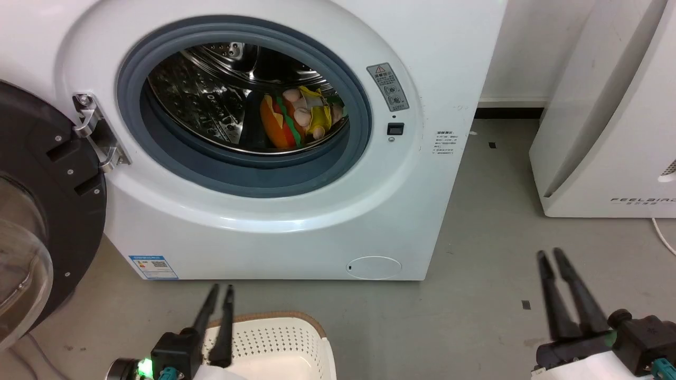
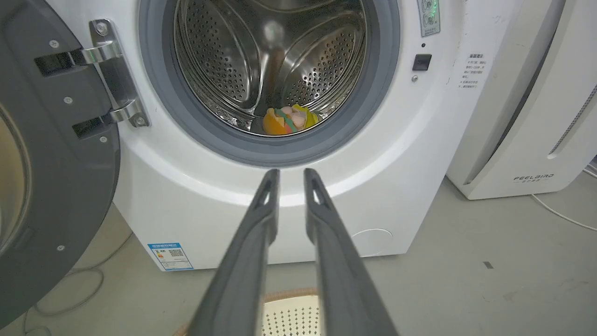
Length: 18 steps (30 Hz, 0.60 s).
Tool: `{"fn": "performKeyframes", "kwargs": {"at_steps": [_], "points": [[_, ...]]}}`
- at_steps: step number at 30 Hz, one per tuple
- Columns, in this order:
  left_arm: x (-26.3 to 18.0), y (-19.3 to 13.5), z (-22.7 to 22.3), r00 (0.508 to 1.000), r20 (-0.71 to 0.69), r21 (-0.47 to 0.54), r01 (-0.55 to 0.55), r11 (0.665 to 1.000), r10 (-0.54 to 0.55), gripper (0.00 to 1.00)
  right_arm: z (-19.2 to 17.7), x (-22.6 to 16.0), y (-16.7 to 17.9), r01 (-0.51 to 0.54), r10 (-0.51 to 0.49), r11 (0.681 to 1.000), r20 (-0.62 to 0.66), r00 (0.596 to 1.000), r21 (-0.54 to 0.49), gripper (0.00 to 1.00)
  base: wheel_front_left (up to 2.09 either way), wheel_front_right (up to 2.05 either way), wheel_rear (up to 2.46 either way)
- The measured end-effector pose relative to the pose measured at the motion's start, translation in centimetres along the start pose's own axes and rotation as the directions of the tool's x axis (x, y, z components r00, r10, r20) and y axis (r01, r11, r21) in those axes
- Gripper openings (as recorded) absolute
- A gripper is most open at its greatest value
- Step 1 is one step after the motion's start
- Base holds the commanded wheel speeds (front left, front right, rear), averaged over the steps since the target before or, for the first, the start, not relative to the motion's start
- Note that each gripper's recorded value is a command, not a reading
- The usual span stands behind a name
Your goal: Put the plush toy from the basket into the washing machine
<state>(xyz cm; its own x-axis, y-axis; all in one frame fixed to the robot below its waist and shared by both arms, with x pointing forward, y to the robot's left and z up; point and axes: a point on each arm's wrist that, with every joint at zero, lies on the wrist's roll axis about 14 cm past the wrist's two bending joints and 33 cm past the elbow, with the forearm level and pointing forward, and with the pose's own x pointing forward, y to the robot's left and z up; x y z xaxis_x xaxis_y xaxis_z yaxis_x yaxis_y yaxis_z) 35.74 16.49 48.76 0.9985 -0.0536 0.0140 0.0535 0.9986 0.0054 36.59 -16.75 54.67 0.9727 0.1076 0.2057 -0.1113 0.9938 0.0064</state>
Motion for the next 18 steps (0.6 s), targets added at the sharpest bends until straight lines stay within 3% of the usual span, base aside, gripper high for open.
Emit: {"fn": "performKeyframes", "kwargs": {"at_steps": [18], "points": [[0.15,0.06,0.23,1.000,-0.011,-0.002,-0.005,1.000,0.005,0.00,-0.34,-0.07,0.08,-0.002,0.002,1.000,-0.031,1.000,-0.001,0.00,0.00,0.00,0.00]]}}
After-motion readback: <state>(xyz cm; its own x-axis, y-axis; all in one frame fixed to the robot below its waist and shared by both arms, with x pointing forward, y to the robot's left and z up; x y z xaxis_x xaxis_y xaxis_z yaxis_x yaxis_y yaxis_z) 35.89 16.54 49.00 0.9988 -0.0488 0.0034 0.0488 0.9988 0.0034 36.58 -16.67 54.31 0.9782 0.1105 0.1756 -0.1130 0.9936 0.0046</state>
